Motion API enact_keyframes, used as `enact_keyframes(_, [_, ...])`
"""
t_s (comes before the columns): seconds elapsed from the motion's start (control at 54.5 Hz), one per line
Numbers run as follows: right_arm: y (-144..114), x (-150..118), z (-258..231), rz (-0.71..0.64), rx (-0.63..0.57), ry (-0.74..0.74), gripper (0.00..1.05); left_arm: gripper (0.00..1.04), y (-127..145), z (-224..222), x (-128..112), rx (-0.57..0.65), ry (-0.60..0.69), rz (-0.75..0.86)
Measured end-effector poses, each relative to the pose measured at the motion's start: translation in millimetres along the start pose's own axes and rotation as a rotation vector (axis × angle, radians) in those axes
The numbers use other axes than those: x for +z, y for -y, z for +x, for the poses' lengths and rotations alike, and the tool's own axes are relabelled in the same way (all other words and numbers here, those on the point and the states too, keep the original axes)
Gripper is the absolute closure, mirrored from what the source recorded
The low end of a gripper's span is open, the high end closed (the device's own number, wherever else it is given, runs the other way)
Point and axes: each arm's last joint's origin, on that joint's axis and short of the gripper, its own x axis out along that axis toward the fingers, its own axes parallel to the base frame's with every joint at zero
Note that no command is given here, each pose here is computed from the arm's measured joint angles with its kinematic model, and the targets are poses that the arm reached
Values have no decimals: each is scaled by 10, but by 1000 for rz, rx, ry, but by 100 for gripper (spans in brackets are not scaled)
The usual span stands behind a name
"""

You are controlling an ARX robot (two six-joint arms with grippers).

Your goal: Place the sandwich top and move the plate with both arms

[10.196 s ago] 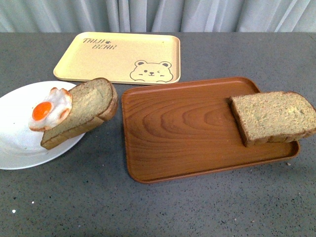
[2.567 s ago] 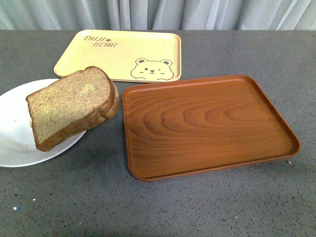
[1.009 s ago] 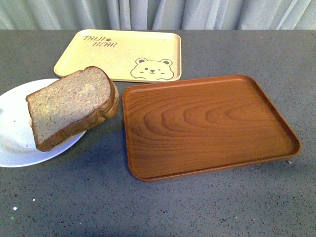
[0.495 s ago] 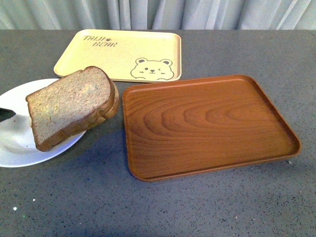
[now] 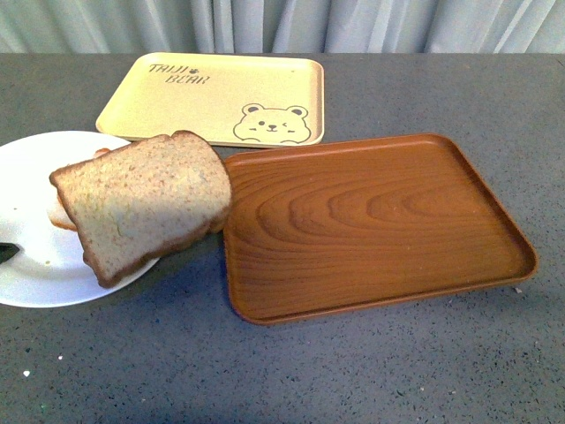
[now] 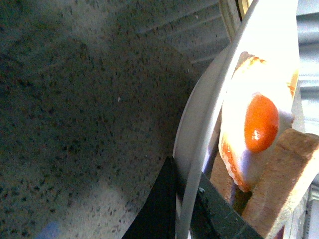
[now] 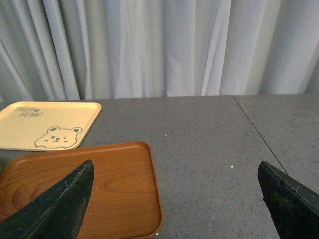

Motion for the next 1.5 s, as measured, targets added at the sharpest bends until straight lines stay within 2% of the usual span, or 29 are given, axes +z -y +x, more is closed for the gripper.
enact_keyframes(0.348, [0,0,0,0,0,0,9,102,56,-199,-51,-48,5,-59])
enact_keyframes(0.624, [0,0,0,0,0,0,9,102,344,-219,-33,-82,-9,-90])
enact_keyframes(0.954, [0,0,0,0,0,0,9,102,1063,455,118,-103,-60,-21])
enact_keyframes(1.265, [0,0,0,0,0,0,9,102,1348,1035,156,-81,-82,-16])
enact_keyframes(1.504, [0,0,0,0,0,0,9,102,1407,1470,165,-47,-94,-34])
